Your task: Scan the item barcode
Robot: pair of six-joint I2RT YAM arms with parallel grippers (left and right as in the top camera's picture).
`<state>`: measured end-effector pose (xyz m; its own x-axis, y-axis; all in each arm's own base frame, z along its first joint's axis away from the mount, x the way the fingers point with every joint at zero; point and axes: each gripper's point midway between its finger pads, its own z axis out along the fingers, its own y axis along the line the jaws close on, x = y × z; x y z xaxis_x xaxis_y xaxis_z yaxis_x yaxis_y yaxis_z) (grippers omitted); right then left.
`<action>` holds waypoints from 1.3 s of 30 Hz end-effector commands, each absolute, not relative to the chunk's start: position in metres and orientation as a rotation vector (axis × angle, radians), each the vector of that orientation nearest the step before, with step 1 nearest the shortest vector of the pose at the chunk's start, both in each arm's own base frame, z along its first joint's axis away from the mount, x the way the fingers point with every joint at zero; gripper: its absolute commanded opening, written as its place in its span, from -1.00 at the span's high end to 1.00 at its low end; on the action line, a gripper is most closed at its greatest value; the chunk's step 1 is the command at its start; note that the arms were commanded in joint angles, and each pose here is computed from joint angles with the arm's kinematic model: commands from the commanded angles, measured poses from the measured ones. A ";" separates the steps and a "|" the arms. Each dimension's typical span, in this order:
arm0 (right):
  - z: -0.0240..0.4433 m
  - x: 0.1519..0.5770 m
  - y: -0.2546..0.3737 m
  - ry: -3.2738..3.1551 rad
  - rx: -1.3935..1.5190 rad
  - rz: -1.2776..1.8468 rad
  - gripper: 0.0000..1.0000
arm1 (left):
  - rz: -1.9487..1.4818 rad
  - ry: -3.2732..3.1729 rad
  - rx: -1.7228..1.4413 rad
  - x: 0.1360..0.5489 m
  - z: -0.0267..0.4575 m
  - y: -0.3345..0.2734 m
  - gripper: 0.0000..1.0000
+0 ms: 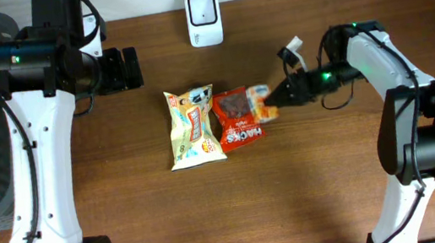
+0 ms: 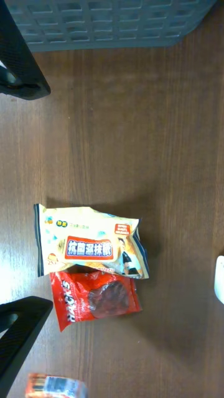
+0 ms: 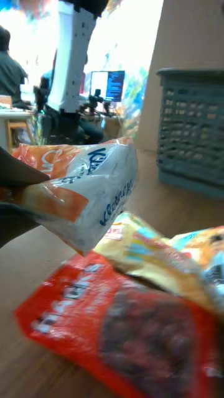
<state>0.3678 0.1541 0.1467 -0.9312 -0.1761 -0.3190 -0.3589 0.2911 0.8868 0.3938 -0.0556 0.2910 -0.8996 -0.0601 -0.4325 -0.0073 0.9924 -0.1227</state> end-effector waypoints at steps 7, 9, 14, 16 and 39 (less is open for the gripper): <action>0.208 0.571 0.147 2.285 -0.030 0.281 0.92 | -0.176 2.670 -0.054 0.393 0.296 -0.056 -0.98; 0.224 0.588 0.169 2.138 -0.105 0.087 0.92 | -0.176 2.670 -0.054 0.393 0.296 -0.056 -0.98; 0.202 0.636 0.214 1.794 -0.502 -0.455 0.92 | -0.176 2.670 -0.054 0.393 0.296 -0.056 -0.98; 0.176 0.649 0.223 1.722 -0.635 -0.539 0.92 | -0.176 2.670 -0.054 0.393 0.296 -0.056 -0.98; 0.141 0.543 -0.249 2.325 0.797 -0.530 0.92 | -0.176 2.670 -0.054 0.393 0.296 -0.056 -0.98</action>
